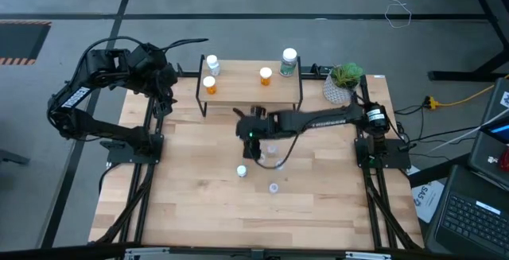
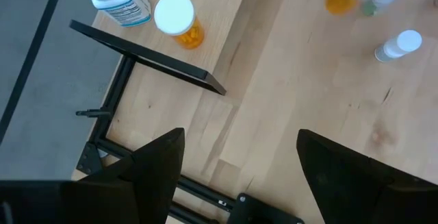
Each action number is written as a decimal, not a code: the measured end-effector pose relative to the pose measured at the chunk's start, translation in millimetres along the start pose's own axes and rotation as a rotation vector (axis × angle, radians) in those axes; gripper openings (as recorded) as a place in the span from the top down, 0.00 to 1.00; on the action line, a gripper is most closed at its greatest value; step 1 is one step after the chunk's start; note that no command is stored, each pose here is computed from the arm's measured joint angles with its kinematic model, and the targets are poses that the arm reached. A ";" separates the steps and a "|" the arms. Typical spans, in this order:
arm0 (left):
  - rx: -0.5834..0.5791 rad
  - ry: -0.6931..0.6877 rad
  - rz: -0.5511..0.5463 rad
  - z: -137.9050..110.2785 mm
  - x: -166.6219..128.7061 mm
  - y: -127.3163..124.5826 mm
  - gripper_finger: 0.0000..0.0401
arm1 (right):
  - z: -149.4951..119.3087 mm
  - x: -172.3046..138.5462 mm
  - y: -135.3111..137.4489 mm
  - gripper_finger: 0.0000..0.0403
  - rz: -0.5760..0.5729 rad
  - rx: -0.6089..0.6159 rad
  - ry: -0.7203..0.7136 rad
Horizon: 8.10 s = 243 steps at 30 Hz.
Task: Pick and place medicine bottles onto shelf by color
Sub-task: Put the orange medicine bottle on the shelf, then put the transparent medicine bottle on the shelf
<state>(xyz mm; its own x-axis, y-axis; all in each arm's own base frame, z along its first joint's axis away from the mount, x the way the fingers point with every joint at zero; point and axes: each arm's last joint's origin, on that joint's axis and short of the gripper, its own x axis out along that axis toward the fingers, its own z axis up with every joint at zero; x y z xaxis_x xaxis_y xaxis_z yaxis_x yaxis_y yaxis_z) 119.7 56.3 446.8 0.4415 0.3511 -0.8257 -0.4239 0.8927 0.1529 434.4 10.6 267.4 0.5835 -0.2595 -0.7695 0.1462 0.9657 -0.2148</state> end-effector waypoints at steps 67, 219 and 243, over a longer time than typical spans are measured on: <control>0.006 -0.016 0.000 1.7 0.2 0.0 0.31 | -1.7 -0.9 -233.9 0.48 -0.020 0.182 -0.105; 0.098 -0.221 -0.279 25.6 -2.3 -33.3 0.31 | -125.0 -100.0 71.4 0.34 0.550 0.135 -0.238; 0.396 -0.052 -0.310 75.4 76.8 -95.8 0.31 | -161.6 -36.1 90.5 0.34 0.094 0.129 0.035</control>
<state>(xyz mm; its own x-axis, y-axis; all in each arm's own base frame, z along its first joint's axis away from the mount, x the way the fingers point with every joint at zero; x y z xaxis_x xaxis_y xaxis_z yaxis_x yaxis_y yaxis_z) 253.8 19.1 409.6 0.5419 0.0567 -0.8385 0.0612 0.9924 0.1067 297.5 105.3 178.5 0.5717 -0.1663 -0.8034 0.1949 0.9787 -0.0639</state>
